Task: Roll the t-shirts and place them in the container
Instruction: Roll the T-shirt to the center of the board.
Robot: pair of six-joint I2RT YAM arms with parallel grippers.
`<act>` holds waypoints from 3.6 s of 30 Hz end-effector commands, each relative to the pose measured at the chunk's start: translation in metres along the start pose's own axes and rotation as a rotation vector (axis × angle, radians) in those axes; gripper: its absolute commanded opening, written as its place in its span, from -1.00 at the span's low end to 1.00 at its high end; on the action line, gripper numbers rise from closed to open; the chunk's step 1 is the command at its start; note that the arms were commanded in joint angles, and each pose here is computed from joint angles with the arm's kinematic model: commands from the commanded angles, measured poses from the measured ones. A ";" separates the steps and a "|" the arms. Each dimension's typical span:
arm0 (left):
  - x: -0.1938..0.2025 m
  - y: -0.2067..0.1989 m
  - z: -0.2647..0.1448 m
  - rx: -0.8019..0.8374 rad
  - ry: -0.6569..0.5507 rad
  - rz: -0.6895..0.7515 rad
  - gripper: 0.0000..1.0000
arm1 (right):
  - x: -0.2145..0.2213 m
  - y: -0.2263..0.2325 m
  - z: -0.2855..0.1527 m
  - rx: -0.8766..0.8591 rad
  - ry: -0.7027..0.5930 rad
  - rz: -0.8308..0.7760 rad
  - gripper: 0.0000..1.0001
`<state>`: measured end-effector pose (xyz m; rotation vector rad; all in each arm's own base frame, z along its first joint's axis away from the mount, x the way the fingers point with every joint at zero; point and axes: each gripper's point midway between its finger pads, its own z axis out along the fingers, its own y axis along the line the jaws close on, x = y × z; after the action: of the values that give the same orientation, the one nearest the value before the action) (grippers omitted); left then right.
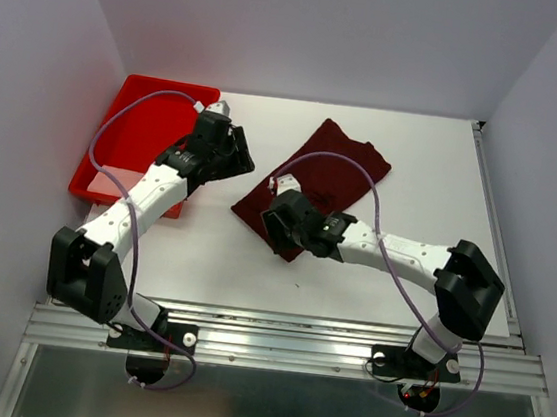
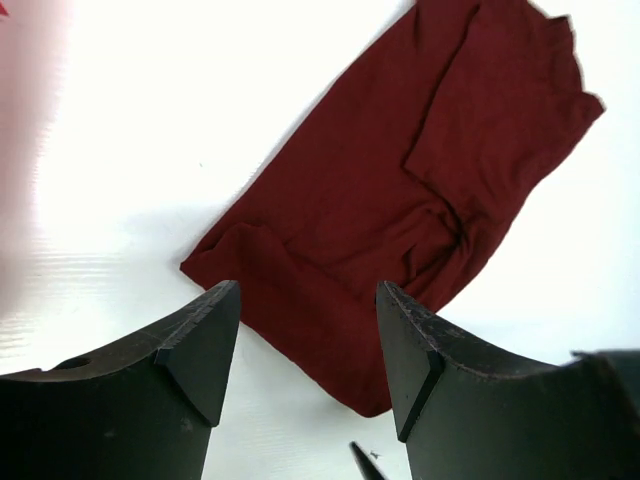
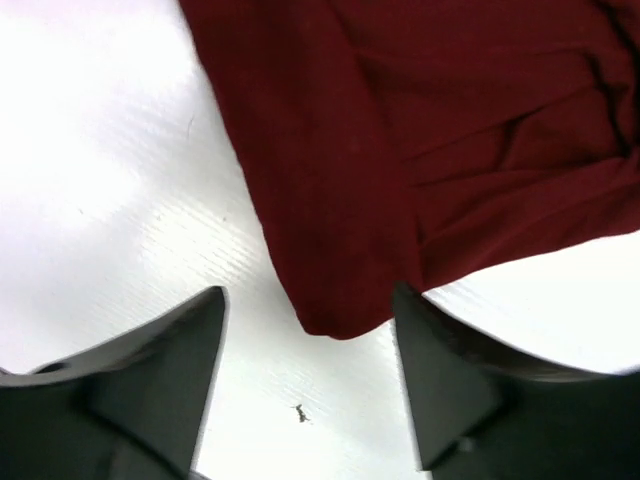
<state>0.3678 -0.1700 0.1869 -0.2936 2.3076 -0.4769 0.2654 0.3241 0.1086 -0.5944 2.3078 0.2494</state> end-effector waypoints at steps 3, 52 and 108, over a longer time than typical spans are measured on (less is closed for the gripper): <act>-0.015 0.013 -0.044 -0.029 -0.106 0.011 0.36 | -0.002 0.011 0.012 0.081 -0.016 -0.127 0.55; 0.114 0.045 0.011 0.085 0.147 -0.158 0.80 | 0.039 0.037 0.034 -0.093 -0.020 -0.028 -0.99; 0.139 0.021 0.097 0.185 0.344 -0.115 -1.00 | -0.050 -0.202 0.072 0.180 -0.096 0.518 0.62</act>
<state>0.3446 -0.2221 0.0287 -0.3370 2.5124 -0.8553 0.4212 0.1874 0.0949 0.0609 2.3064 0.2259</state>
